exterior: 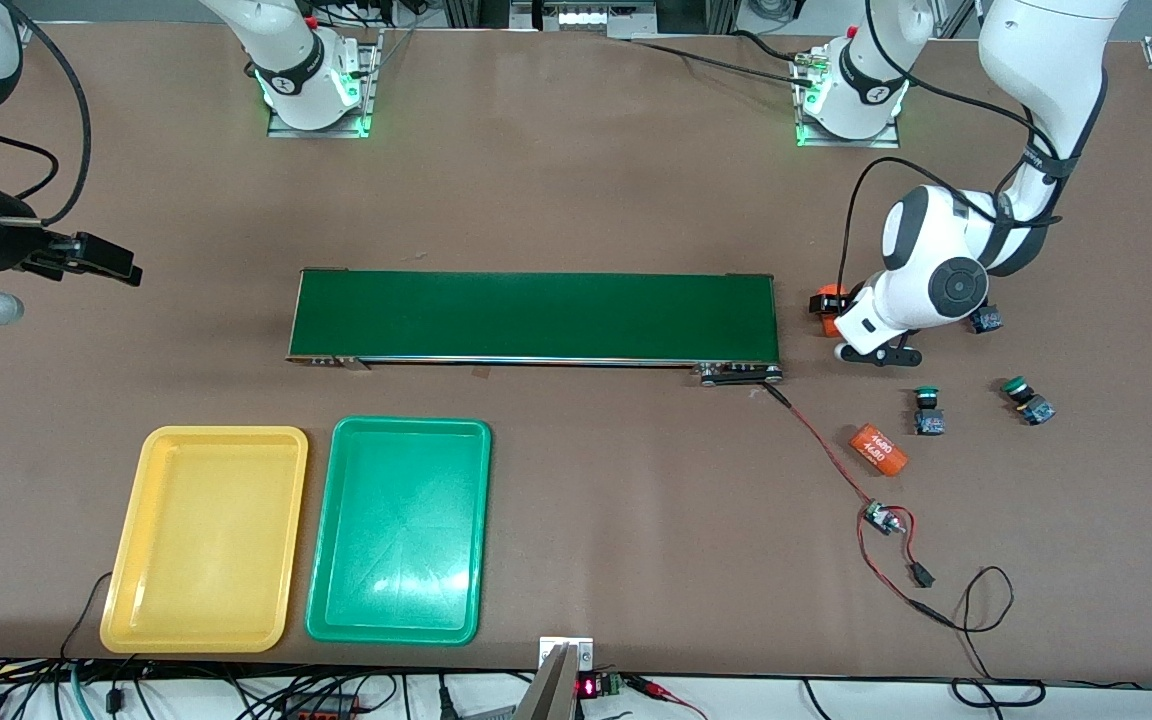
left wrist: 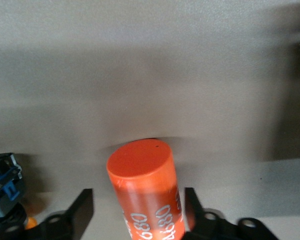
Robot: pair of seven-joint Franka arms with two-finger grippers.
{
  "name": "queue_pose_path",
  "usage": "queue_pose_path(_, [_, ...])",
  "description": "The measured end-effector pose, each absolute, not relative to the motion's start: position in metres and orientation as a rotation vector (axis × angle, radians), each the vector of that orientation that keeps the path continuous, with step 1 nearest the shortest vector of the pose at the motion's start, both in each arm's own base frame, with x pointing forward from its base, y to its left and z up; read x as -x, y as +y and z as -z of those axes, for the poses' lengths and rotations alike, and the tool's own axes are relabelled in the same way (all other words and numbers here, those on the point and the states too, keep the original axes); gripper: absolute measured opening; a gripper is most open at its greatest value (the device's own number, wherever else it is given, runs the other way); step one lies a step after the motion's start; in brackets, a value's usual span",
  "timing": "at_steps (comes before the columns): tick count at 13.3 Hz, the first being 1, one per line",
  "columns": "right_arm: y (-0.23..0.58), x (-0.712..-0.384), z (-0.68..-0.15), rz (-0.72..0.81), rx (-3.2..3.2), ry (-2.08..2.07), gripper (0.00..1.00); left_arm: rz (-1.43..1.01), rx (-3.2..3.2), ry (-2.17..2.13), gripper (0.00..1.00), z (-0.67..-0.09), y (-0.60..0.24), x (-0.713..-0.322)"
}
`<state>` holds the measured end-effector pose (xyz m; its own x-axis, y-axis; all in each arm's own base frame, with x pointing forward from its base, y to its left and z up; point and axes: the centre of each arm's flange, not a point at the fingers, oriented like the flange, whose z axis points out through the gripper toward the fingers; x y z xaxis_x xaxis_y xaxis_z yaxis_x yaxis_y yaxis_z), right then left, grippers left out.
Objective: Sort buttons by color to trays
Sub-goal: 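Lift the orange cylinder with the left gripper over the conveyor belt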
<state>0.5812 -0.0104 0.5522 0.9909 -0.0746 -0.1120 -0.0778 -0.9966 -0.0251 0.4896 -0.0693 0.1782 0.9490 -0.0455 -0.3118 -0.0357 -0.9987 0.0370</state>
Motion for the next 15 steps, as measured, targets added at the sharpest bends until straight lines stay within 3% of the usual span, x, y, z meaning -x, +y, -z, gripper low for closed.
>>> queue_pose_path(2, [-0.010, -0.581, -0.552, -0.173, 3.105, 0.119, 1.00, 0.493, -3.069, -0.079, 0.52, -0.179, -0.074, -0.489])
queue_pose_path(7, [-0.010, -0.581, -0.552, -0.173, 3.105, 0.119, 1.00, 0.392, -3.066, -0.229, 0.50, -0.226, -0.104, -0.503])
queue_pose_path(11, [-0.010, -0.581, -0.552, -0.173, 3.105, 0.119, 1.00, 0.307, -2.970, -0.740, 0.50, -0.298, -0.125, -0.524])
queue_pose_path(15, [-0.011, -0.581, -0.552, -0.173, 3.105, 0.121, 1.00, 0.298, -2.701, -1.355, 0.50, -0.303, -0.191, -0.503])
